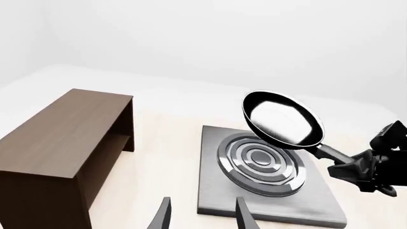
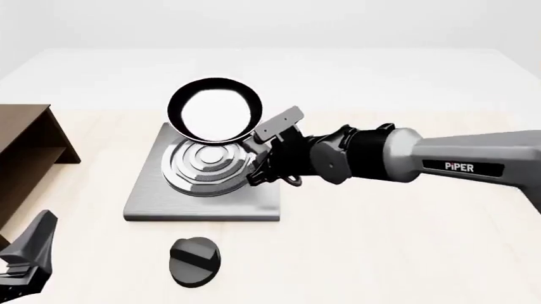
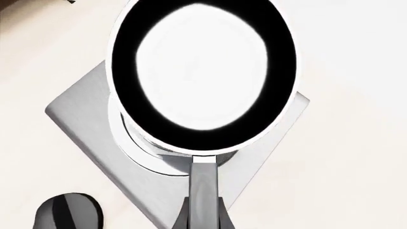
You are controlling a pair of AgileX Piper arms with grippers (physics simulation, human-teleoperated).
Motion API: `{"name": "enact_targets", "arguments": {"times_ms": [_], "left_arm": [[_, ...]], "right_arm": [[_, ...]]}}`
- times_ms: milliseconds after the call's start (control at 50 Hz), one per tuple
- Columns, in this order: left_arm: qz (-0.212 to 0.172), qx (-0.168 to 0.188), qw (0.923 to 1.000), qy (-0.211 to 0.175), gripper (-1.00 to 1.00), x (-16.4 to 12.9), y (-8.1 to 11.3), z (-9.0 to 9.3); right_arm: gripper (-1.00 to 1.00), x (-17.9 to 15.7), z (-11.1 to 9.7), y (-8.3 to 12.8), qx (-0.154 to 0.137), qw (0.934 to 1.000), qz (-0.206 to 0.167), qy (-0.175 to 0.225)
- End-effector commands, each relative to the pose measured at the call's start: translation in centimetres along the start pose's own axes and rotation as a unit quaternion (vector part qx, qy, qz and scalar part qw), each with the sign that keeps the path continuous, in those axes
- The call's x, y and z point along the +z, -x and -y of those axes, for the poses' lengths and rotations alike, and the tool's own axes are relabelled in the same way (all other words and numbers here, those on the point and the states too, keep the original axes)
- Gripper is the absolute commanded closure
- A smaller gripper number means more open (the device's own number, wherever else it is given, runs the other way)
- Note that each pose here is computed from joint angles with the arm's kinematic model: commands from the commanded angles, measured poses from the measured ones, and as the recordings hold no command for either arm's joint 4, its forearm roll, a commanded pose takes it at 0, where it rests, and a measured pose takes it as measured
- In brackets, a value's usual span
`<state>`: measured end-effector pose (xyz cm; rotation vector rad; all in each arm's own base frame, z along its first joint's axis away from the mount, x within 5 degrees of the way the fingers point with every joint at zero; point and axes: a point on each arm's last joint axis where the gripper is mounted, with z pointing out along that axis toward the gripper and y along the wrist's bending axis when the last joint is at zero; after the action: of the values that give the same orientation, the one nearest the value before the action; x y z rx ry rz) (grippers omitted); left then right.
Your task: Turn on the stove and put the frying pan on it.
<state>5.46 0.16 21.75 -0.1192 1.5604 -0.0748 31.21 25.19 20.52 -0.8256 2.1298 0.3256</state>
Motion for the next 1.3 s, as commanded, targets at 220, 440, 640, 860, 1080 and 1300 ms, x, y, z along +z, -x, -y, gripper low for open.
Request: {"name": "enact_targets", "arguments": {"times_ms": [220,440,640,860,1080,1300], "left_arm": [[-0.001,-0.001,1.0000,0.000,-1.00,0.0,0.0,0.0],[-0.002,-0.004,1.0000,0.000,-1.00,0.0,0.0,0.0],[-0.001,-0.005,1.0000,0.001,-1.00,-0.2,0.4,0.1],[-0.002,-0.008,1.0000,0.000,-1.00,-0.2,0.5,0.1],[-0.004,-0.008,1.0000,0.000,-1.00,0.1,-0.1,0.0],[-0.003,-0.006,1.0000,0.000,-1.00,-0.1,0.2,0.0]], "right_arm": [[1.00,2.2,-1.4,-2.7,0.010,0.9998,-0.013,0.013],[1.00,2.9,-2.1,-4.2,0.016,0.9995,-0.021,0.018],[1.00,3.6,-2.1,-5.0,0.018,0.9992,-0.029,0.019],[-1.00,2.1,-1.5,-3.8,0.015,0.9996,-0.018,0.013],[-1.00,-7.7,1.3,2.6,0.009,0.9967,0.079,-0.018],[-1.00,-16.7,0.7,3.6,0.022,0.9879,0.153,-0.013]]}}
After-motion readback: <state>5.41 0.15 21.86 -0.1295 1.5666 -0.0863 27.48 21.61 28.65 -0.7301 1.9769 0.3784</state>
